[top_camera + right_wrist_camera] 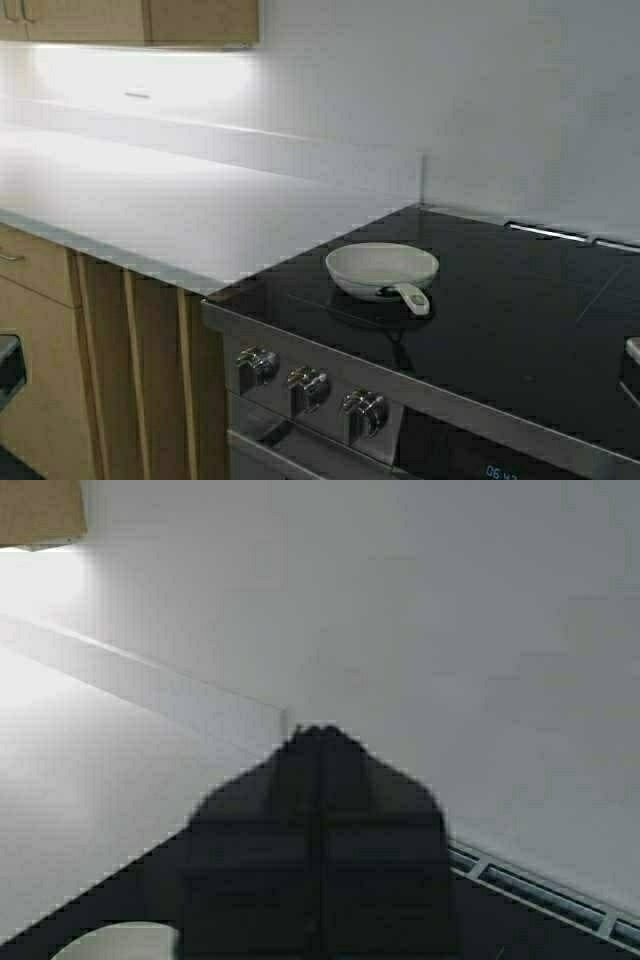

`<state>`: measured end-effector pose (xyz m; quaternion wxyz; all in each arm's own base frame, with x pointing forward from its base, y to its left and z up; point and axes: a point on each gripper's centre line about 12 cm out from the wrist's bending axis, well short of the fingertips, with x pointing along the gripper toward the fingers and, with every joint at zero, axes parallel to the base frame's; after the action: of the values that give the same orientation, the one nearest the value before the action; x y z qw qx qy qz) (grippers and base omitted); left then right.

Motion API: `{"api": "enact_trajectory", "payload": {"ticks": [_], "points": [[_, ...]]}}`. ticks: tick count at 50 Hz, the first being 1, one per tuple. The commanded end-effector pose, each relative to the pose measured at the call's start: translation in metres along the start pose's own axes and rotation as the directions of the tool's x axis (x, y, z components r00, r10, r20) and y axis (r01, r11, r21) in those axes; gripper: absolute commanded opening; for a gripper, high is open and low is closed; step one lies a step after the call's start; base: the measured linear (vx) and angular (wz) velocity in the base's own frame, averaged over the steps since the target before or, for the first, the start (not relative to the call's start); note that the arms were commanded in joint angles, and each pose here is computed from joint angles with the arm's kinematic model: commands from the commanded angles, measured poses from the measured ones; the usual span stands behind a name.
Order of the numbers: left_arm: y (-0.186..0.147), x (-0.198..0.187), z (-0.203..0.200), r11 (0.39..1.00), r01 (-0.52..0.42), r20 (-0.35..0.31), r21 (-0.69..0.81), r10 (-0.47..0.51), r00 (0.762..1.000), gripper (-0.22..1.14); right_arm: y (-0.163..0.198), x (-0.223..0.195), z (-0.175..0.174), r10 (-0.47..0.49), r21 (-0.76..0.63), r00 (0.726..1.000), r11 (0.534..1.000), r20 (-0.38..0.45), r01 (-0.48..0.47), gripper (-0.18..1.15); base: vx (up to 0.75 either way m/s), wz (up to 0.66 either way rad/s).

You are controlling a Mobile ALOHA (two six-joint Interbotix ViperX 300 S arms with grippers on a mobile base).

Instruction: Wash the pan

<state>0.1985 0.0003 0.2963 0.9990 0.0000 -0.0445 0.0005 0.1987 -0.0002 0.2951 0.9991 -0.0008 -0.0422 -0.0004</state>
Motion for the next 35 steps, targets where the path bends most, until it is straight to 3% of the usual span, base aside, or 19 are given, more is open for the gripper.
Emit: {"api": "enact_trajectory", "payload": {"ticks": [1, 6, 14, 17, 25, 35], "points": [[0.0, 0.0, -0.006, 0.999, 0.001, -0.018, -0.038, -0.002, 1.0, -0.02, 0.001, 0.002, -0.004, 0.006, 0.004, 1.0, 1.0, -0.014, -0.006, 0.04, 0.0, 0.0], [0.0, 0.001, -0.004, 0.996, 0.0, -0.015, -0.089, -0.002, 1.0, 0.26, 0.001, 0.002, -0.004, 0.004, 0.003, 1.0, 1.0, -0.014, -0.004, 0.08, 0.0, 0.0], [-0.001, 0.005, -0.009, 0.988, 0.0, -0.038, -0.155, -0.006, 0.999, 0.87, 0.001, 0.002, -0.004, 0.006, 0.004, 1.0, 1.0, -0.014, -0.006, 0.06, 0.0, 0.0], [-0.003, 0.007, -0.011, 0.983, 0.006, -0.048, -0.186, -0.015, 0.999, 1.04, 0.001, 0.001, -0.004, 0.004, 0.005, 1.0, 1.0, -0.012, -0.004, 0.06, 0.0, 0.0], [-0.016, 0.012, -0.022, 0.954, 0.049, -0.089, -0.295, -0.078, 0.993, 1.02, 0.001, 0.001, -0.006, 0.005, 0.003, 1.0, 1.0, -0.018, -0.005, 0.06, 0.0, 0.0], [-0.038, 0.026, -0.053, 0.906, 0.07, -0.195, -0.417, -0.165, 0.967, 1.02, 0.001, 0.001, -0.006, 0.005, 0.008, 1.0, 1.0, -0.018, -0.004, 0.06, 0.0, 0.0]]}}
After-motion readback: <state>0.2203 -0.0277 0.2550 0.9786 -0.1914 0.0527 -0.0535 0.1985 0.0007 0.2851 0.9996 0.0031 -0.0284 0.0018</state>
